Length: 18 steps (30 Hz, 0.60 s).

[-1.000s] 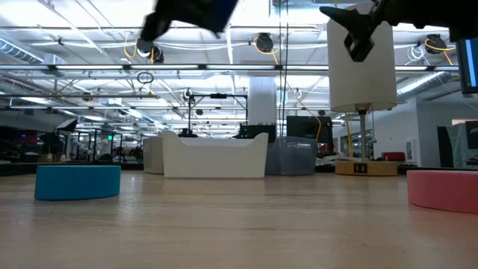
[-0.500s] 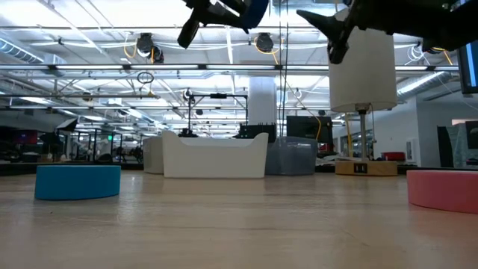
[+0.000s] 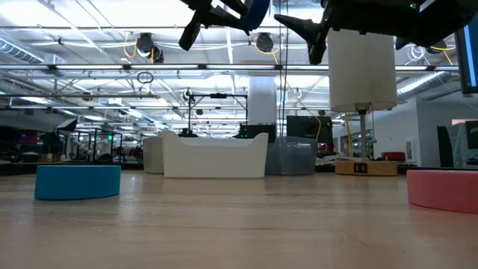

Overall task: Pick and place Stapler, Stapler remover, tape
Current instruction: Put the dark blue tape into the black bin

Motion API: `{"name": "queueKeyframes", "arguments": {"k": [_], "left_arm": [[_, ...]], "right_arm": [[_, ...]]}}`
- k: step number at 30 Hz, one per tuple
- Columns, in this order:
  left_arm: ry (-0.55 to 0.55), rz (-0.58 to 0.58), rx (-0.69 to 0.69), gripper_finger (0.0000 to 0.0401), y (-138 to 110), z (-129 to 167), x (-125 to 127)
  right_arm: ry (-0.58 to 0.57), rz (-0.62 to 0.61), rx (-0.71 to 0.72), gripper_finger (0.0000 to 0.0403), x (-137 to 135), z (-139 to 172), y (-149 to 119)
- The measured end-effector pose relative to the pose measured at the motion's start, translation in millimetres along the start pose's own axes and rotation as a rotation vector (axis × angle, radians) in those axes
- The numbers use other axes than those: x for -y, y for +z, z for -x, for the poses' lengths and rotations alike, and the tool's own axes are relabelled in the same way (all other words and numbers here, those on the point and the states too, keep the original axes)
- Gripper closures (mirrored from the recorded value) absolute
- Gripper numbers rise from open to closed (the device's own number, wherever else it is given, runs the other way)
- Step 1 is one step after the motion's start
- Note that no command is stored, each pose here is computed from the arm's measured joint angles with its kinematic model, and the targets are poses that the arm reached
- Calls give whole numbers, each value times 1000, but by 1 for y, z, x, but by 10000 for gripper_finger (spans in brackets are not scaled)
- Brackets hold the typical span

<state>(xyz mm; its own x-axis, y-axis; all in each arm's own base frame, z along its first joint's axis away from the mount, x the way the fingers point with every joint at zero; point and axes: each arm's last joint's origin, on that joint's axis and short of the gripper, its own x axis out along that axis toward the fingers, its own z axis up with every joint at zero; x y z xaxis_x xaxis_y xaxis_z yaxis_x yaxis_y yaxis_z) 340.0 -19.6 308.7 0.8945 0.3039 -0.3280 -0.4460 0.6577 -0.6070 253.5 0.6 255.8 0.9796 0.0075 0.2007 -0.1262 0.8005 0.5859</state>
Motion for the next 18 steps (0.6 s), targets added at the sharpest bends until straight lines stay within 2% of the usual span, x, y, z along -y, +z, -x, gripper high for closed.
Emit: {"name": "queueKeyframes", "arguments": {"k": [7, 18], "left_arm": [[-2, 2, -17, 365, -2, -3, -1], [20, 8, -5, 365, -1, -11, -7]], "right_arm": [[-26, 7, -31, 165, 3, -17, -1], [-28, 1, -63, 168, 2, -23, 2]]}}
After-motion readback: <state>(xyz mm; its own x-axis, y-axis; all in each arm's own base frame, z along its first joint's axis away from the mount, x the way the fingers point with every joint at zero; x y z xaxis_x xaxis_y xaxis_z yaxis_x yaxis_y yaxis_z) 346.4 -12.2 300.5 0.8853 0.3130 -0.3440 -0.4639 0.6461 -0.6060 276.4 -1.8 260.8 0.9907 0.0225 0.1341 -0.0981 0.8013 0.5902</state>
